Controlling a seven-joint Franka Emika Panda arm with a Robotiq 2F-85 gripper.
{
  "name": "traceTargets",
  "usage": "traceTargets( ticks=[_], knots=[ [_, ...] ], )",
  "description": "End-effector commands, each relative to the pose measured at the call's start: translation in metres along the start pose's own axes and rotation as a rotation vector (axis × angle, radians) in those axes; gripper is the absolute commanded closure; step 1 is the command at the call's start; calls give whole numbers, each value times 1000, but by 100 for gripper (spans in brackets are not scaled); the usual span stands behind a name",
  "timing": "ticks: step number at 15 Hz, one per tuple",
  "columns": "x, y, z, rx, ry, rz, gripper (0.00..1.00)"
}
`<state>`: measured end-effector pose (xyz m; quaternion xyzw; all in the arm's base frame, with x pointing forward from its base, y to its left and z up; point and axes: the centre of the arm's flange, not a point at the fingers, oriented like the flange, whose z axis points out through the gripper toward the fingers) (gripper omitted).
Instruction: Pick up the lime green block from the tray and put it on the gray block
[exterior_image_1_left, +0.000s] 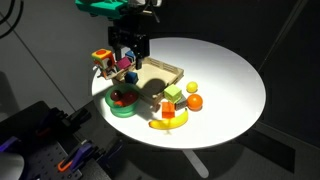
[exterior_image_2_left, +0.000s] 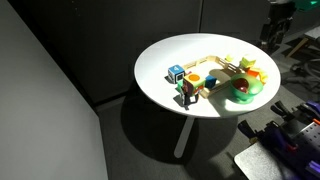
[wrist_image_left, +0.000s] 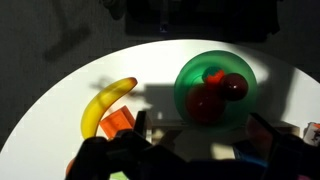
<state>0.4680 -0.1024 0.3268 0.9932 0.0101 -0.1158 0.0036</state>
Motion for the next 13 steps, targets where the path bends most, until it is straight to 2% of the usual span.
traceTargets(
  ticks=[1, 6, 7, 13],
  knots=[
    [-39, -15, -14, 30, 90, 5, 0],
    [-53, -24, -24, 67, 178, 26, 0],
    [-38, -19, -20, 52, 135, 20, 0],
    [-39, -19, -16, 54, 129, 20, 0]
  ],
)
